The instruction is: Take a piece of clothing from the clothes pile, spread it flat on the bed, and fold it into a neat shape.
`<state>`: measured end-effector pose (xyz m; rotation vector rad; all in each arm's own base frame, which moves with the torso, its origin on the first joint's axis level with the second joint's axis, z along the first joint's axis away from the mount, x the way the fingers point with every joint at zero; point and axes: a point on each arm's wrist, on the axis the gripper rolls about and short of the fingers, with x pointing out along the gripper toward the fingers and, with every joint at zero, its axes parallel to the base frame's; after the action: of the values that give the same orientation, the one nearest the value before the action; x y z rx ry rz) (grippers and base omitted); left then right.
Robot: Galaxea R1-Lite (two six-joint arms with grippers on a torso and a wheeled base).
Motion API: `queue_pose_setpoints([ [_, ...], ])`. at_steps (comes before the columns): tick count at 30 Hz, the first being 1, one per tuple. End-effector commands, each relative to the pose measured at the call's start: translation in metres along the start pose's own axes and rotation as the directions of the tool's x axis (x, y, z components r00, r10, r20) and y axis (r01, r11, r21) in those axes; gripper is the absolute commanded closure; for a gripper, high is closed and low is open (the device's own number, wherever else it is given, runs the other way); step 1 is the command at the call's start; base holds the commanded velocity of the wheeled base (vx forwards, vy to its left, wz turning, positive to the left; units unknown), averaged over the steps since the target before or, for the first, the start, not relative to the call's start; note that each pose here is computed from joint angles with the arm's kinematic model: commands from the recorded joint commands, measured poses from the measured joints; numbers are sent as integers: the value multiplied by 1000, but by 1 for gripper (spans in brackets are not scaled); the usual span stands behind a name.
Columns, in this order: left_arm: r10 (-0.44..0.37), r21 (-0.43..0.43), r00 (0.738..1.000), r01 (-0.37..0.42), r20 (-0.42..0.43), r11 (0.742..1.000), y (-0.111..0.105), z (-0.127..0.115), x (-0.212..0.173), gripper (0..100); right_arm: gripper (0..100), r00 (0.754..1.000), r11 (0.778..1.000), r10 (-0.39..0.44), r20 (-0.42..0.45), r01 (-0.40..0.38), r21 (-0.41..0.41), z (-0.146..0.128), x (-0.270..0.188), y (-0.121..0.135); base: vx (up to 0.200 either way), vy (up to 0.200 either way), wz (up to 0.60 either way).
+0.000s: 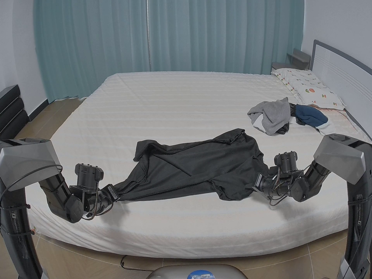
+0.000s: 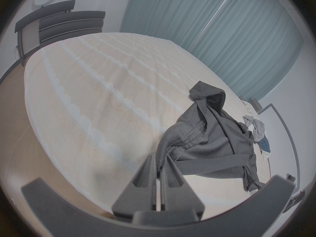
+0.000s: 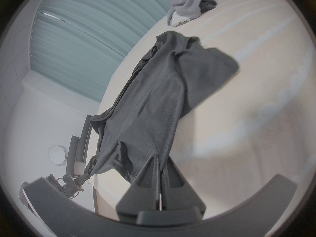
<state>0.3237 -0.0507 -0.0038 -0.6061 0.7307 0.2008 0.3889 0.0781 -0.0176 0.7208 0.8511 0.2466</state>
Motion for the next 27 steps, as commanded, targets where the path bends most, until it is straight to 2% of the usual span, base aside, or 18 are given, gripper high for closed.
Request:
queue_pose_setpoints([
  [1,10,4,1000,-10,-5,1000,2,0,-2,100,100,1000,1000,-4,25,3,28,12,-58,-5,0,0,0],
  [4,17,23,1000,-17,-15,1000,4,-3,-3,100,100,1000,999,-17,16,16,46,7,-82,-11,0,0,0],
  [8,42,120,998,-36,-44,992,11,-11,-10,100,100,998,997,-61,-2,61,54,-7,-109,-20,0,0,0],
  [12,59,160,996,-47,-72,986,14,-18,-14,100,100,993,993,-106,-44,108,51,-20,-123,-31,0,0,0],
  [17,135,271,973,-82,-186,959,14,-32,-32,100,100,978,986,-163,-133,166,11,-50,-136,-41,0,0,0],
  [22,156,294,963,-87,-220,952,12,-37,-37,100,100,965,981,-193,-176,192,-24,-64,-138,-46,0,0,0],
  [27,169,305,957,-91,-238,948,13,-42,-36,100,100,943,965,-262,-206,252,-74,-77,-133,-49,0,0,0],
])
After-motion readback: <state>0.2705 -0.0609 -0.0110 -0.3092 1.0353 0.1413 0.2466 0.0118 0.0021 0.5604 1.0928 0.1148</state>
